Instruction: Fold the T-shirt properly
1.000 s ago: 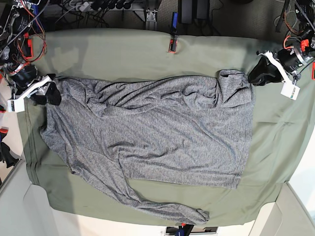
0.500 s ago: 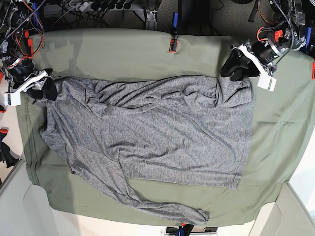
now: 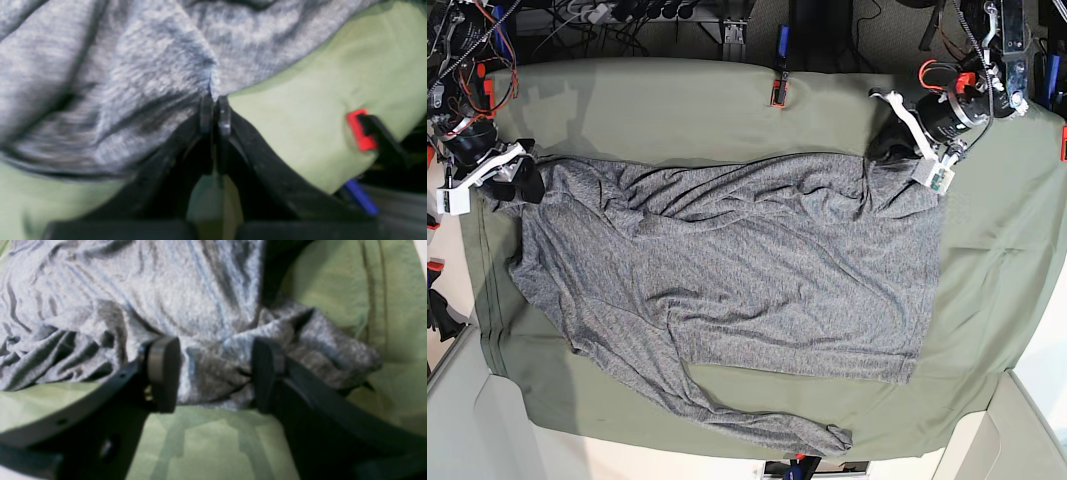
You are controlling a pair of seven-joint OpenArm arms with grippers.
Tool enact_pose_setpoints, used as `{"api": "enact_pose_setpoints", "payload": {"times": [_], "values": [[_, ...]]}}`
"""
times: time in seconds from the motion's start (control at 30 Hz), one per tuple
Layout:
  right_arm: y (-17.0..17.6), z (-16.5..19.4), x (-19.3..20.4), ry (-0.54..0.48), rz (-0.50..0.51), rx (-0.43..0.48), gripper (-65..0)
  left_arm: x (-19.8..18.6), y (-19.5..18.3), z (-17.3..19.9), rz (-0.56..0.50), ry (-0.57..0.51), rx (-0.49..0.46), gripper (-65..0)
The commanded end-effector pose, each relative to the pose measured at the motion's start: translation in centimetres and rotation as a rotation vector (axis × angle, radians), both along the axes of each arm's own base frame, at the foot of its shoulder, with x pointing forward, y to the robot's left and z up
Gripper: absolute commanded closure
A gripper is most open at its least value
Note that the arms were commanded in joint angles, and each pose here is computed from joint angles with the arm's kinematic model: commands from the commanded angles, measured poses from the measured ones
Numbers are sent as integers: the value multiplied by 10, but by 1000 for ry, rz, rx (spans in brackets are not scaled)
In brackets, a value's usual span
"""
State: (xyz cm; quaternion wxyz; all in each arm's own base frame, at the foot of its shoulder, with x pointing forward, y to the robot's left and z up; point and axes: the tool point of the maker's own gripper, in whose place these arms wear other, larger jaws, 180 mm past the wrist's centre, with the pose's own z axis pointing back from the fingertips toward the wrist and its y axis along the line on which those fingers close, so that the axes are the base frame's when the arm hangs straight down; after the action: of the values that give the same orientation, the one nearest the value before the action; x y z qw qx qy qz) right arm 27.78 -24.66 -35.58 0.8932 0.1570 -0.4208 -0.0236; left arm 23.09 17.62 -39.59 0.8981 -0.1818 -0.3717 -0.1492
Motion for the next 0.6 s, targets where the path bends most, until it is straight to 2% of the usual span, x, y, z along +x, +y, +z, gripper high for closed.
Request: {"api": "enact_pose_setpoints", "payload": {"times": [0.0,0.2,0.43,0.5,0.57], "values": [[-4,15,8,-53,4,-10,-339,10,16,16,5,-56,25,0],[-4,16,9,-63,1,-10,-339,22,76,45,50,-108,136,0],[-4,16,9,-64,0,-10,-339,33,97,62,26,-178,224,-10],[-4,16,9,-65,0,-10,-339,36,102,60,35,-183,237,-104],[-4,16,9,-62,1,-11,-339,40,107,57,54,-175,230,-236]]}}
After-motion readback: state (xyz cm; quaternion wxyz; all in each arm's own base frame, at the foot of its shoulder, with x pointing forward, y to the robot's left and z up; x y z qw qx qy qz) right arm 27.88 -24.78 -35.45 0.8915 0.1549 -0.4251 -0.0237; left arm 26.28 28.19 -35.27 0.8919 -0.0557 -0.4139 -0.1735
